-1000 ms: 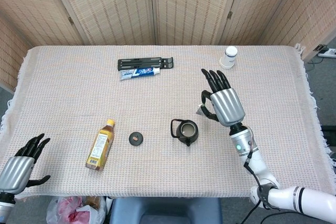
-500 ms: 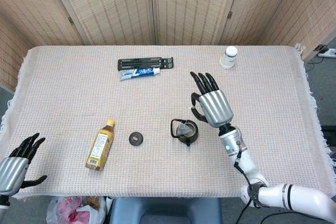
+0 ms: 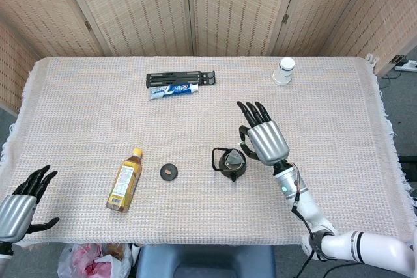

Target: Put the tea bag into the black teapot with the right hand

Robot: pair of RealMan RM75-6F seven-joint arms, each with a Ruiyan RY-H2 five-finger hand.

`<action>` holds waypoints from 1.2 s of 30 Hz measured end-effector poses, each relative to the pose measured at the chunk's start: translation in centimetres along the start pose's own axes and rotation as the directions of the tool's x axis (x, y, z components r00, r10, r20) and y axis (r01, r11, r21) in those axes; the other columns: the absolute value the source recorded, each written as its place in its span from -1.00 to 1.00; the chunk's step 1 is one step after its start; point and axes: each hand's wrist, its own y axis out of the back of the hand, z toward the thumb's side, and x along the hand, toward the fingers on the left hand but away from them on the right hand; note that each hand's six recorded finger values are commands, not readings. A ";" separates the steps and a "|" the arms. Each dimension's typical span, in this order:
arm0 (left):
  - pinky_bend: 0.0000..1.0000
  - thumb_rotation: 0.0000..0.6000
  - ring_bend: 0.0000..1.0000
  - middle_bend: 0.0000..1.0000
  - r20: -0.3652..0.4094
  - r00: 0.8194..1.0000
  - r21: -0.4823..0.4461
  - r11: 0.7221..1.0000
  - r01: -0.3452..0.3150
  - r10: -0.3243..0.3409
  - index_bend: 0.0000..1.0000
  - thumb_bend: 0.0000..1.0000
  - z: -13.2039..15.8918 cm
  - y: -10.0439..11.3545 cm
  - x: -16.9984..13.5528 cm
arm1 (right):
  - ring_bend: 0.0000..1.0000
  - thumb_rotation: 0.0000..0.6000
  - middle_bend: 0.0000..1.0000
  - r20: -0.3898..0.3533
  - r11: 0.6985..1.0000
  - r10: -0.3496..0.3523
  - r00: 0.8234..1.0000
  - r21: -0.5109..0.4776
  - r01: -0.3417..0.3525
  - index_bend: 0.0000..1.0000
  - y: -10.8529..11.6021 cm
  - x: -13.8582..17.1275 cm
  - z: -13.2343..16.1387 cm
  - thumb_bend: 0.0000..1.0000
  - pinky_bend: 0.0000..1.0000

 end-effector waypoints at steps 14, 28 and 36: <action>-0.50 1.00 -1.00 -1.00 -0.007 1.000 0.018 1.000 0.021 -0.021 -1.00 -0.88 0.1 -0.7 0.3 | -1.00 1.00 -0.99 0.056 0.997 0.032 0.998 -0.072 -0.028 0.22 -1.9 3.3 -3.8 -0.49 -1.00; -0.50 1.00 -0.99 -1.00 -0.042 0.997 0.037 0.997 0.060 -0.059 -1.00 -0.88 -0.1 -1.7 1.6 | -1.00 1.00 -1.00 0.222 0.974 0.203 0.954 0.053 -0.220 -1.00 -4.3 7.3 -12.1 -0.62 -1.00; -0.50 1.00 -0.99 -1.00 -0.041 0.997 0.040 0.997 0.059 -0.057 -1.00 -0.88 0.2 -1.8 1.6 | -0.90 1.00 -0.52 0.198 0.969 0.242 0.950 -0.009 -0.245 -1.00 -3.0 8.0 -11.8 -0.25 -0.89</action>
